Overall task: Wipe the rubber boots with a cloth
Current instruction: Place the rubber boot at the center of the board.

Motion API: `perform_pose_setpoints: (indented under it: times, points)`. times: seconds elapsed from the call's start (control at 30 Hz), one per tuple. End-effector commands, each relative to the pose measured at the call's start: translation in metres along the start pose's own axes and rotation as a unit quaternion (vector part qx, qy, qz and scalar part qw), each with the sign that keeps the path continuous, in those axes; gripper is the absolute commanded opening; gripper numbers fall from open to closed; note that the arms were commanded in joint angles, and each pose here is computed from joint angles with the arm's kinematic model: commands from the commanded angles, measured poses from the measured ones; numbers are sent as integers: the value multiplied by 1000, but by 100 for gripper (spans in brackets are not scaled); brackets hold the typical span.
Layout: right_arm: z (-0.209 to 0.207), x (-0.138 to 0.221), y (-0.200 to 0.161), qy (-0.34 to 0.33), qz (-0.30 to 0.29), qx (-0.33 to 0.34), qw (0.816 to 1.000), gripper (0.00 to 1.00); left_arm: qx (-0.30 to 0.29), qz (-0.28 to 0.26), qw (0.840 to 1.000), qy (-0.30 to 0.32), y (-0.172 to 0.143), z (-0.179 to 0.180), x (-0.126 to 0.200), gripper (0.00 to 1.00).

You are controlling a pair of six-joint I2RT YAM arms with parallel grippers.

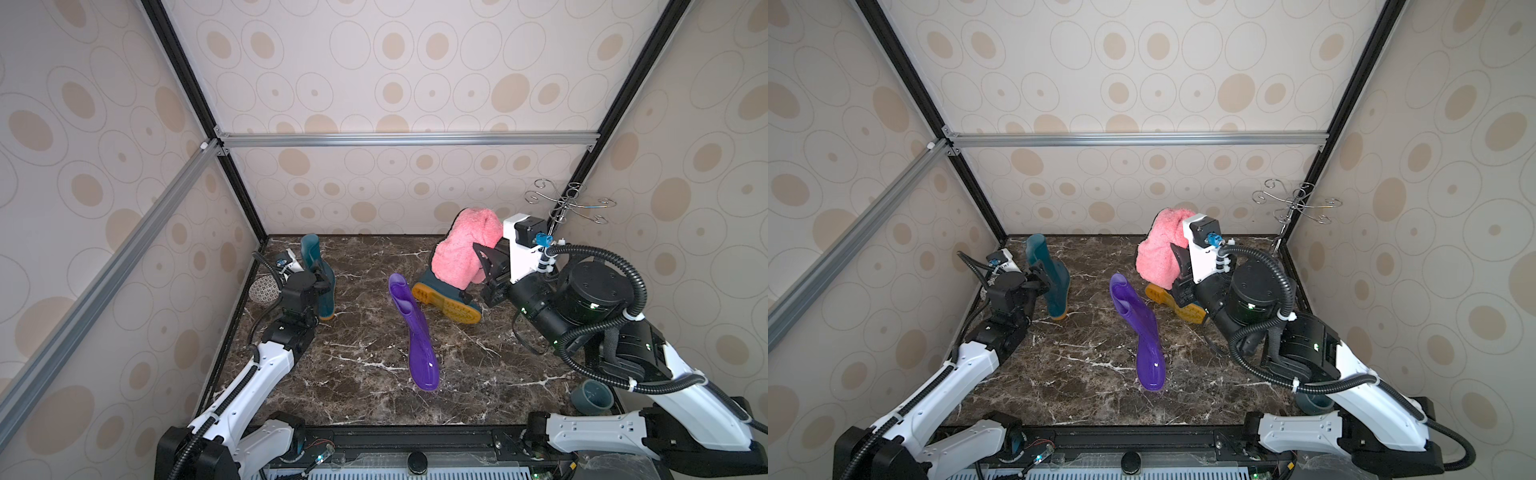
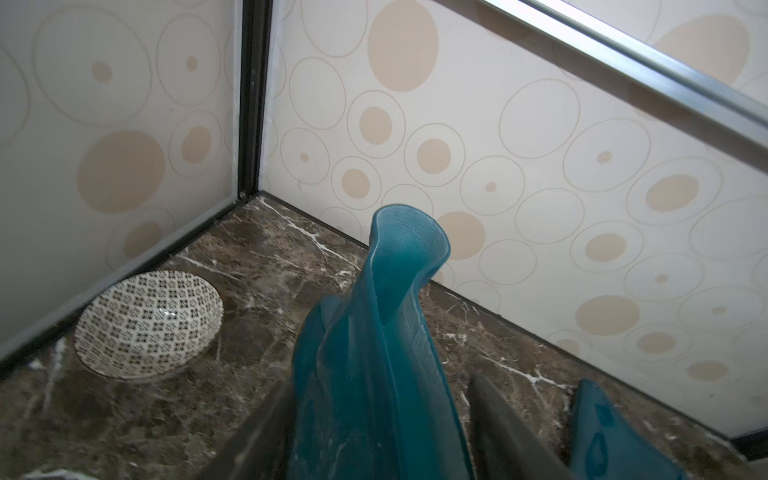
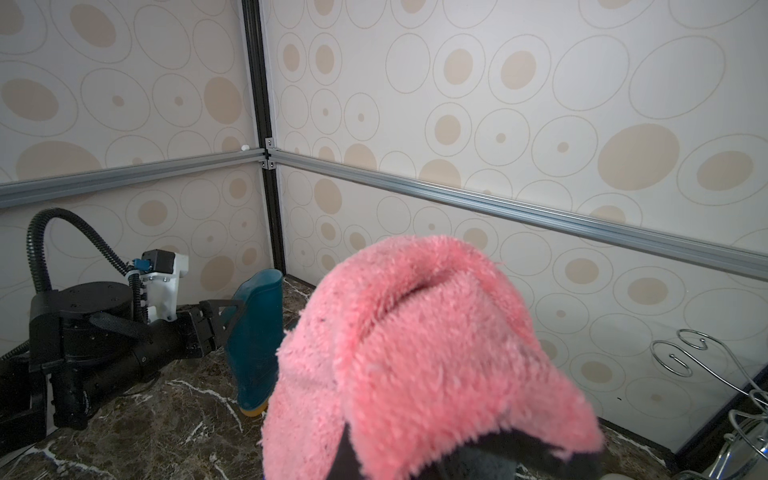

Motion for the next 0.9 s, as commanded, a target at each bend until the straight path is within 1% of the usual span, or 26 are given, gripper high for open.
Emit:
perform_pose_setpoints:
  times: [0.0,0.03,0.13,0.23,0.3,0.4,0.43,0.5,0.57,0.67,0.8,0.87]
  points:
    - [-4,3,1,-6,-5,-6,1000,0,-4,-10,1000,-7,24,-12,5,77]
    - [-4,3,0,-8,-3,-5,1000,0,-5,-12,1000,-7,28,-13,8,78]
    - [-6,3,-2,-13,0,1,1000,0,-5,-6,1000,-3,38,-16,14,88]
    - [-9,3,-4,-24,2,5,1000,0,-7,8,1000,-10,50,-25,21,88]
    - [-14,5,-6,-38,8,9,999,0,-14,19,999,-28,57,-38,31,86]
    - [-23,6,-18,-61,19,11,998,0,-15,15,999,-46,68,-54,56,86]
    - [-27,6,-24,-68,26,9,997,0,-13,24,998,-58,67,-61,64,87]
    - [-35,7,-36,-81,44,-1,996,0,-20,59,994,-89,52,-82,75,89]
    - [-43,7,-50,-93,63,-10,994,0,-37,94,988,-114,27,-107,88,90]
    - [-52,12,-62,-105,74,-20,992,0,-53,131,979,-144,-4,-136,109,91]
    - [-61,22,-65,-115,76,-20,990,0,-55,201,960,-189,-47,-163,128,93]
    - [-63,24,-67,-117,80,-20,990,0,-67,234,950,-196,-71,-171,136,94]
Point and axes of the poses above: each gripper's point midway between its finger pads, its own x axis back along the fingers, its own z axis along the line the jaws close on, y = z × x, the point moved 3 cm from there along x, back along the fingers, and after that the axes turned 3 degrees about x, right-handed, at the moved point
